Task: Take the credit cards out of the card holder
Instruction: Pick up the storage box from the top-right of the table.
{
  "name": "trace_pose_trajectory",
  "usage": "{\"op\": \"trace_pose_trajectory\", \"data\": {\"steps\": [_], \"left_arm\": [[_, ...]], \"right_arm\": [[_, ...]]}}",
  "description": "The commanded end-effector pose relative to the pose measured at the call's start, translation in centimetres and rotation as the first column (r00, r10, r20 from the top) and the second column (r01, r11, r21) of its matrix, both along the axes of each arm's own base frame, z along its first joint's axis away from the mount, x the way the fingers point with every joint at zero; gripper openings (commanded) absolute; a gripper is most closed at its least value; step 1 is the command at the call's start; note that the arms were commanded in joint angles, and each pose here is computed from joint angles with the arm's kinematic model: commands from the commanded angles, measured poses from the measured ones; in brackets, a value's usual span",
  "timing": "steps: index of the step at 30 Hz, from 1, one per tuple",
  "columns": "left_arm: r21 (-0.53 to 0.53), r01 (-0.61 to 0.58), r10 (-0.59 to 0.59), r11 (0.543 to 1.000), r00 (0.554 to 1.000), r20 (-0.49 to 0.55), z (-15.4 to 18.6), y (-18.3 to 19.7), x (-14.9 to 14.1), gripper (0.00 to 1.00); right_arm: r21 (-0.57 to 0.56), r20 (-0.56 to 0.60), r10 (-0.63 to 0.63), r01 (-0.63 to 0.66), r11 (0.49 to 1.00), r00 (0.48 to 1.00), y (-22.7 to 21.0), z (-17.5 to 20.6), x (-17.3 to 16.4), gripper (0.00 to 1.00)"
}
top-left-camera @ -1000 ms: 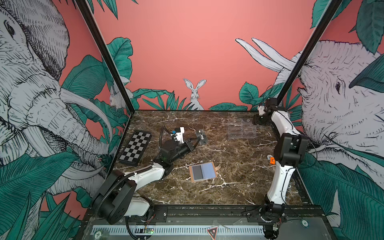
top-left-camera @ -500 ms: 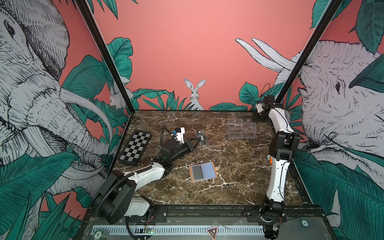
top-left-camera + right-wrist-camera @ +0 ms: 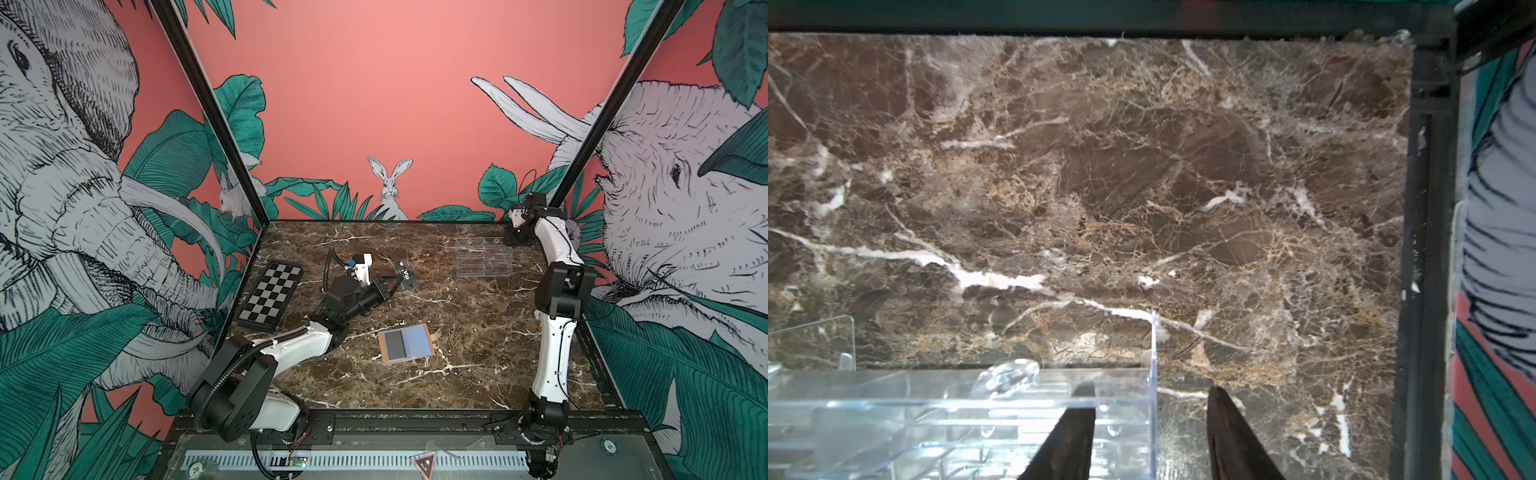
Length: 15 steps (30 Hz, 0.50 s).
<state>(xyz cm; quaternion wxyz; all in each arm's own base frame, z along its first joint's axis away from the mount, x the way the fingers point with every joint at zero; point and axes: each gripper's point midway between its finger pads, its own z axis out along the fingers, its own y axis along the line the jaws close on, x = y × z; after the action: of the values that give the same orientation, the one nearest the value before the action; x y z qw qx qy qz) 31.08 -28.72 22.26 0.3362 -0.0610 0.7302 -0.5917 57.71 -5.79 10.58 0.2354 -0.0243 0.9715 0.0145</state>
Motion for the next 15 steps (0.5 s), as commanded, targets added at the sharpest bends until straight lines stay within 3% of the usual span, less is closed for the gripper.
{"op": "trace_pose_trajectory", "data": {"steps": [1,15], "left_arm": [[-0.038,0.014,-0.012,0.999,0.999,0.034,2.1,-0.3,0.3,0.00],[-0.047,0.009,-0.007,0.999,0.999,0.043,2.7,0.0,0.0,0.00]], "right_arm": [[-0.013,-0.005,0.001,-0.001,1.000,1.000,-0.5,-0.1,0.1,0.39],[0.009,-0.008,0.012,-0.012,1.000,1.000,0.4,0.6,-1.2,0.20]]}}
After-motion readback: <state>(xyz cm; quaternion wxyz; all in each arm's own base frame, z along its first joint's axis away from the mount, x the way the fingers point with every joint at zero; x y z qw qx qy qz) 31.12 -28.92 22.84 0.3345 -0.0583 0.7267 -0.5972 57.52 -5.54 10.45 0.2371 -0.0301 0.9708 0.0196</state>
